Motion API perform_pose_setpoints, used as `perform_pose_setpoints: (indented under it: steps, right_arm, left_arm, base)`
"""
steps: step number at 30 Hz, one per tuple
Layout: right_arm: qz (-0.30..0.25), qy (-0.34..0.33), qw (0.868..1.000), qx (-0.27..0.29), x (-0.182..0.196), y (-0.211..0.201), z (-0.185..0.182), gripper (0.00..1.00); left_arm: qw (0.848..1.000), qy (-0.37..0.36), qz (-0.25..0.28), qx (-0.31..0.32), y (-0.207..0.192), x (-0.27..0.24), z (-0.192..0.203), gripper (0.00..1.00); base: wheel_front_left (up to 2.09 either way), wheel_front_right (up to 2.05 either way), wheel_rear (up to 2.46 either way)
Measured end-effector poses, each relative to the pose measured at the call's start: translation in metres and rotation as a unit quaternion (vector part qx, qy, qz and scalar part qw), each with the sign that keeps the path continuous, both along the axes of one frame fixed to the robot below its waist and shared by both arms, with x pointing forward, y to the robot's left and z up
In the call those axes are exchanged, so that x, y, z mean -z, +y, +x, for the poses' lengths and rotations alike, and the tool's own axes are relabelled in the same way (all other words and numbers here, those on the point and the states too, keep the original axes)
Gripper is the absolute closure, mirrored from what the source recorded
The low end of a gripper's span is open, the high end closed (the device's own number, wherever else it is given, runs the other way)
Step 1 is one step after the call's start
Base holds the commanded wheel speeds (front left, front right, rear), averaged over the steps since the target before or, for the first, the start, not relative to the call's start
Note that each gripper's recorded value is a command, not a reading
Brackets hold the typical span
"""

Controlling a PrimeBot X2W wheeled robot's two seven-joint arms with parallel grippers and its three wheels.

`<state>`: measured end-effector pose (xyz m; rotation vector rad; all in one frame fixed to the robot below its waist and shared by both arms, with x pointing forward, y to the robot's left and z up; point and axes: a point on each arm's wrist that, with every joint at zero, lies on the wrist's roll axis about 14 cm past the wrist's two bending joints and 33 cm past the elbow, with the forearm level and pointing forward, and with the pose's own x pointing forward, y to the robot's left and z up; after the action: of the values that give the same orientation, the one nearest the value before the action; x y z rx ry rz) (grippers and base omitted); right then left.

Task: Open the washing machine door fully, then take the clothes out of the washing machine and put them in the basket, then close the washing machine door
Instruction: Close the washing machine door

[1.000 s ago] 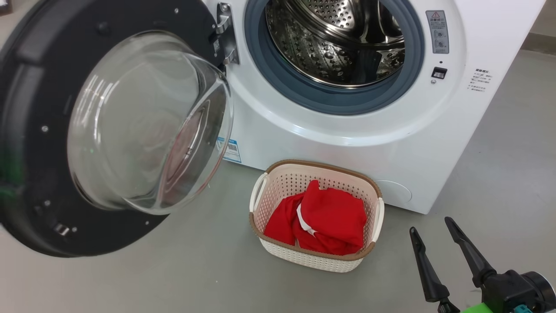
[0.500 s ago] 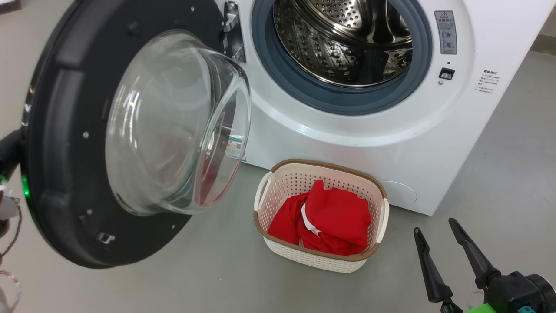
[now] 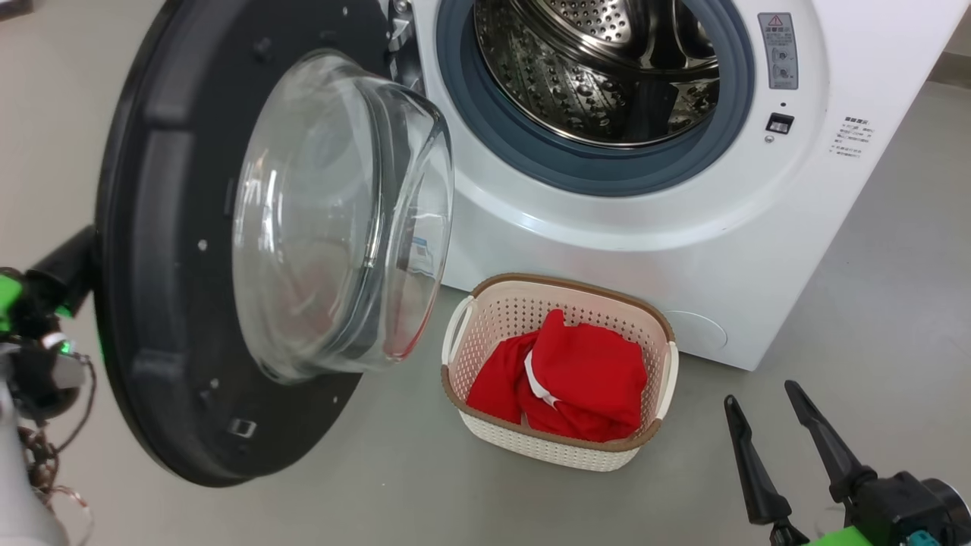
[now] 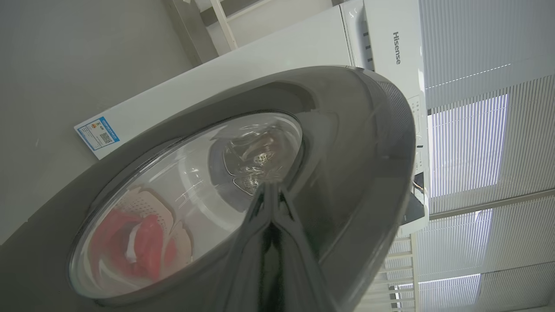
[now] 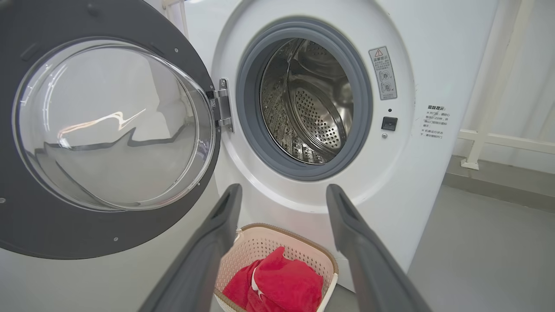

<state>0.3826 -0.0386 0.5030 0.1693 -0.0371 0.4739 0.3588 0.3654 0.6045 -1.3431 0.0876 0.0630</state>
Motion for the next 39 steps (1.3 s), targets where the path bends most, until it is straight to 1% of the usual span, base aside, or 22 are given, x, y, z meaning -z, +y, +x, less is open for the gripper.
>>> perform_pose_setpoints:
  steps: [9,19,33,39]
  right_arm:
    - [0.006,-0.007,1.000,0.012,-0.004,-0.006,0.003,0.00]
    - [0.006,-0.010,1.000,0.015,-0.007,-0.008,0.002,0.00]
    - [0.005,-0.008,0.999,0.039,-0.005,-0.025,-0.001,0.00]
    - [0.011,-0.005,0.998,0.054,-0.004,-0.035,-0.002,0.00]
  left_arm:
    - [0.999,-0.010,-0.009,0.048,-0.040,0.005,0.009,1.00]
    - [0.995,-0.037,-0.017,0.088,-0.069,-0.003,0.009,1.00]
    - [0.984,-0.062,-0.044,0.163,-0.129,-0.003,0.029,1.00]
    - [0.979,-0.057,-0.056,0.187,-0.150,0.004,0.036,1.00]
  base:
    - [0.00,0.00,0.00]
    - [0.00,0.00,0.00]
    - [0.00,0.00,0.00]
    - [0.00,0.00,0.00]
